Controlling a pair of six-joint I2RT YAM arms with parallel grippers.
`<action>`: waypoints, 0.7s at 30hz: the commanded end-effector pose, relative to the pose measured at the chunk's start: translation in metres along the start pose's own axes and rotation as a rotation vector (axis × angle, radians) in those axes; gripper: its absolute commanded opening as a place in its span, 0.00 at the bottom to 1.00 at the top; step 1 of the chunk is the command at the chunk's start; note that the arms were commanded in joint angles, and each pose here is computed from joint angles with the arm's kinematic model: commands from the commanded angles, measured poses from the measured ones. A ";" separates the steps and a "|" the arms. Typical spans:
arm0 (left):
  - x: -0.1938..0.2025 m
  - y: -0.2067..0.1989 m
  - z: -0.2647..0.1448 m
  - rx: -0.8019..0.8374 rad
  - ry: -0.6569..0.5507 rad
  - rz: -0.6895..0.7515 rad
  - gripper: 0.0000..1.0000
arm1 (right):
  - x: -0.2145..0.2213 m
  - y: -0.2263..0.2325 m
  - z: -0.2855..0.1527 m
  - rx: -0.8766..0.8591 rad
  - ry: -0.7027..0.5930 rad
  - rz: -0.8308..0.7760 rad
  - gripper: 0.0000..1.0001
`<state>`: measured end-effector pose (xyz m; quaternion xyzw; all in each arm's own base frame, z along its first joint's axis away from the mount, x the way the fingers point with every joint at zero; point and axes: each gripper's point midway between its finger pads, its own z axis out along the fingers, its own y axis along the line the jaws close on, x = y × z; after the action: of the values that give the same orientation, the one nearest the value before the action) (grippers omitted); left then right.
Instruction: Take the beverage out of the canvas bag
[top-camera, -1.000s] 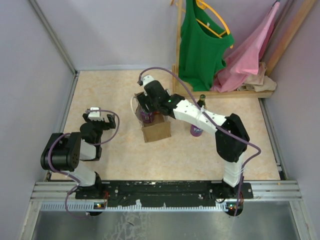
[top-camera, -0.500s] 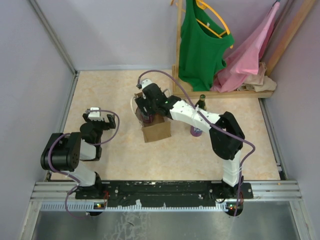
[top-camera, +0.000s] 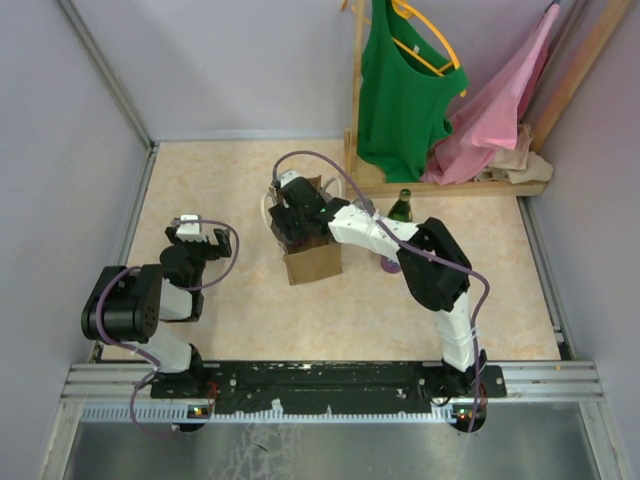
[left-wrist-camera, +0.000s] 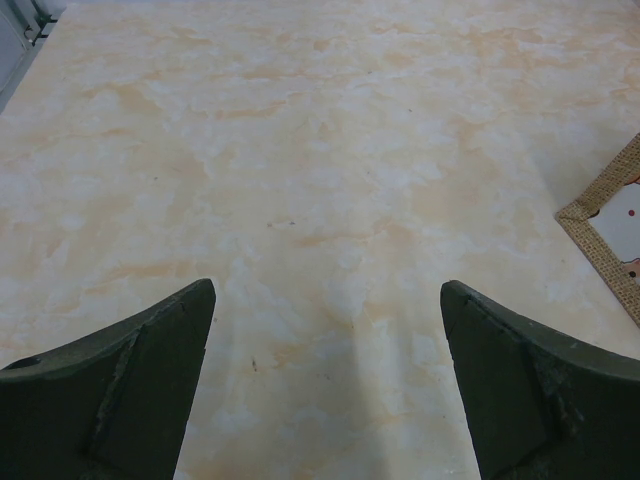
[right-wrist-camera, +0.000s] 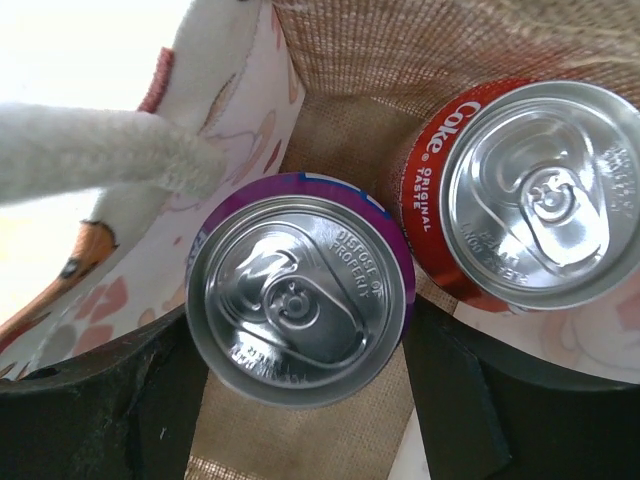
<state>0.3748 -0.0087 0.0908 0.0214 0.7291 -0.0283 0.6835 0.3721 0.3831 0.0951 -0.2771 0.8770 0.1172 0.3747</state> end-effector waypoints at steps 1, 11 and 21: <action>-0.005 -0.001 0.003 0.009 -0.017 0.006 1.00 | -0.028 0.007 0.002 0.006 -0.080 0.020 0.72; -0.004 -0.001 0.003 0.010 -0.016 0.007 1.00 | -0.038 0.006 0.011 0.027 -0.117 0.058 0.69; -0.005 -0.001 0.003 0.009 -0.016 0.007 1.00 | -0.034 0.000 0.020 0.072 -0.100 0.061 0.00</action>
<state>0.3748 -0.0087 0.0908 0.0214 0.7291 -0.0283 0.6835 0.3887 0.3938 0.0863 -0.2486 0.8813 0.1100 0.3867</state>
